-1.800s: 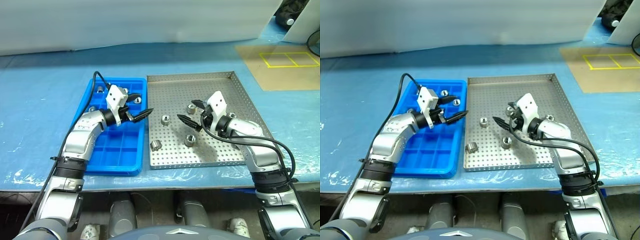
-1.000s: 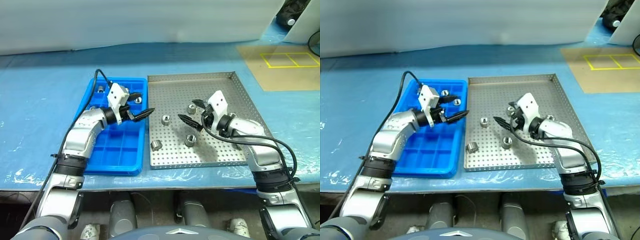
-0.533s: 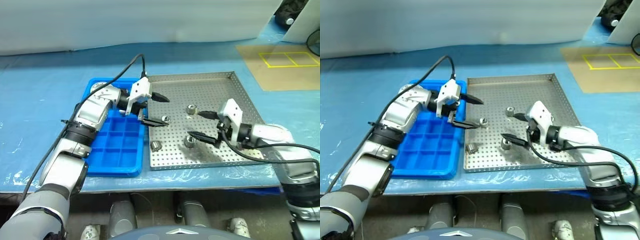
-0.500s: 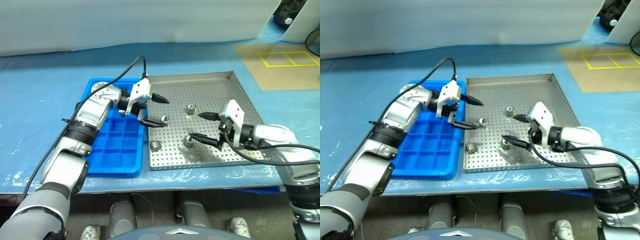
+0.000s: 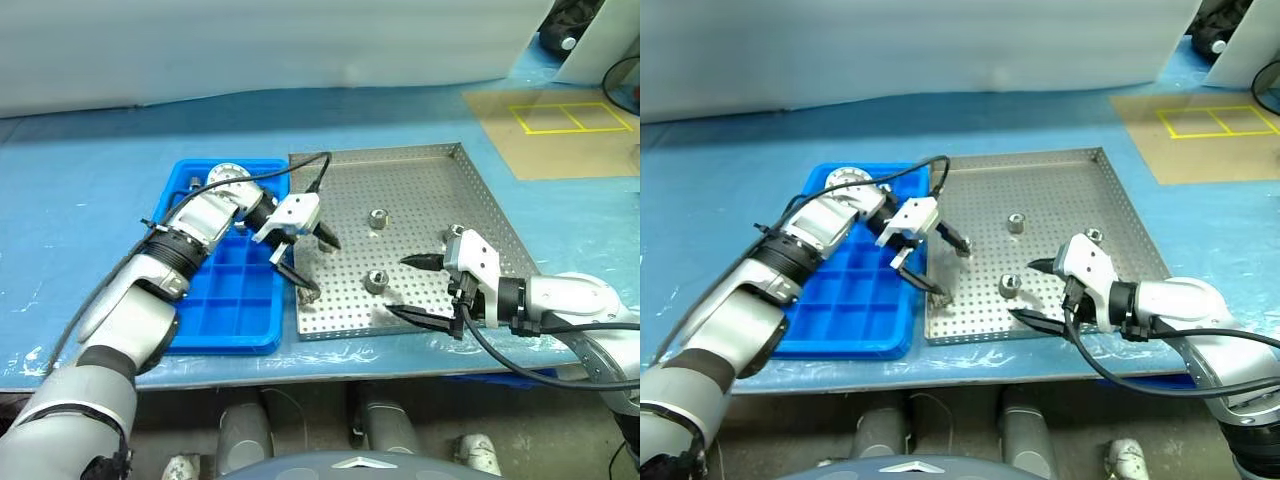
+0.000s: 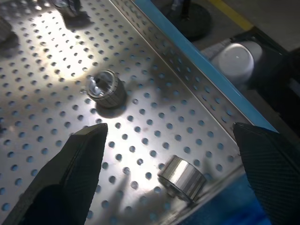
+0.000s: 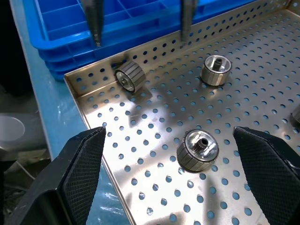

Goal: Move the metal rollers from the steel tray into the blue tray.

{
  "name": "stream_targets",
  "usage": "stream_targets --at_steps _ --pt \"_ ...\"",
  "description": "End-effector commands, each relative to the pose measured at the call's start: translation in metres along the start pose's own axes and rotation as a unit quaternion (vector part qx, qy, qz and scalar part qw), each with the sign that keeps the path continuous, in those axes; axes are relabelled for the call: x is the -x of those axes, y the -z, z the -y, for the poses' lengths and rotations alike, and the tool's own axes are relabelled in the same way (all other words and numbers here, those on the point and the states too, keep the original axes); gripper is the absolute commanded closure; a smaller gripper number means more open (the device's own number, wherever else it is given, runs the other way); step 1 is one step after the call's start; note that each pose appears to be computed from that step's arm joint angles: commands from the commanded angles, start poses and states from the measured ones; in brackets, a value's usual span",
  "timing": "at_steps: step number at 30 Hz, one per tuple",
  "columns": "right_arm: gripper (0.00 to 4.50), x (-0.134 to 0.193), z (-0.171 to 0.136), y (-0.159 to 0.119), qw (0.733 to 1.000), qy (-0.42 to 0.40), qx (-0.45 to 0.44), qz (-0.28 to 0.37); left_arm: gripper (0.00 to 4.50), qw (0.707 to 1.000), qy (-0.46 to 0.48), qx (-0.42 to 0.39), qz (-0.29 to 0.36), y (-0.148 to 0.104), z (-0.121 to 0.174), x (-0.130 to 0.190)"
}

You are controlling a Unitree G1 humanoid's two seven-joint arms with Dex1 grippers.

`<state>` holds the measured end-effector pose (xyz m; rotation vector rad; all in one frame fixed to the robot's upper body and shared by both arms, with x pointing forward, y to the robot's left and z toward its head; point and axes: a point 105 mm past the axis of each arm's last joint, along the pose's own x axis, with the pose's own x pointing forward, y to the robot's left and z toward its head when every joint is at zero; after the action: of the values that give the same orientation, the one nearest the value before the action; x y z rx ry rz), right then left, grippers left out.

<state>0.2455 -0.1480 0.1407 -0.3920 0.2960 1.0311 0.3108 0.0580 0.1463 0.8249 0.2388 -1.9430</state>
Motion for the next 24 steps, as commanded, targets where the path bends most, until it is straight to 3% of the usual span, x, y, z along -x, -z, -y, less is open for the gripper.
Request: stream_targets --at_steps 1,10,14,24 --pt "0.03 -0.001 0.000 -0.007 1.000 0.016 0.017 0.015 0.00 0.997 0.009 -0.068 -0.044 -0.006 0.000 0.004" --pt "0.03 -0.005 0.004 -0.005 0.999 0.030 0.019 0.016 0.00 0.996 0.004 -0.005 -0.091 0.006 0.007 -0.015" --pt "0.03 -0.006 0.006 -0.006 0.999 0.030 0.020 0.017 0.00 0.989 -0.002 0.024 -0.146 0.022 0.011 -0.025" --pt "0.03 -0.008 0.006 -0.003 0.999 0.031 0.022 0.016 0.00 0.977 -0.018 0.045 -0.207 0.041 0.019 -0.036"
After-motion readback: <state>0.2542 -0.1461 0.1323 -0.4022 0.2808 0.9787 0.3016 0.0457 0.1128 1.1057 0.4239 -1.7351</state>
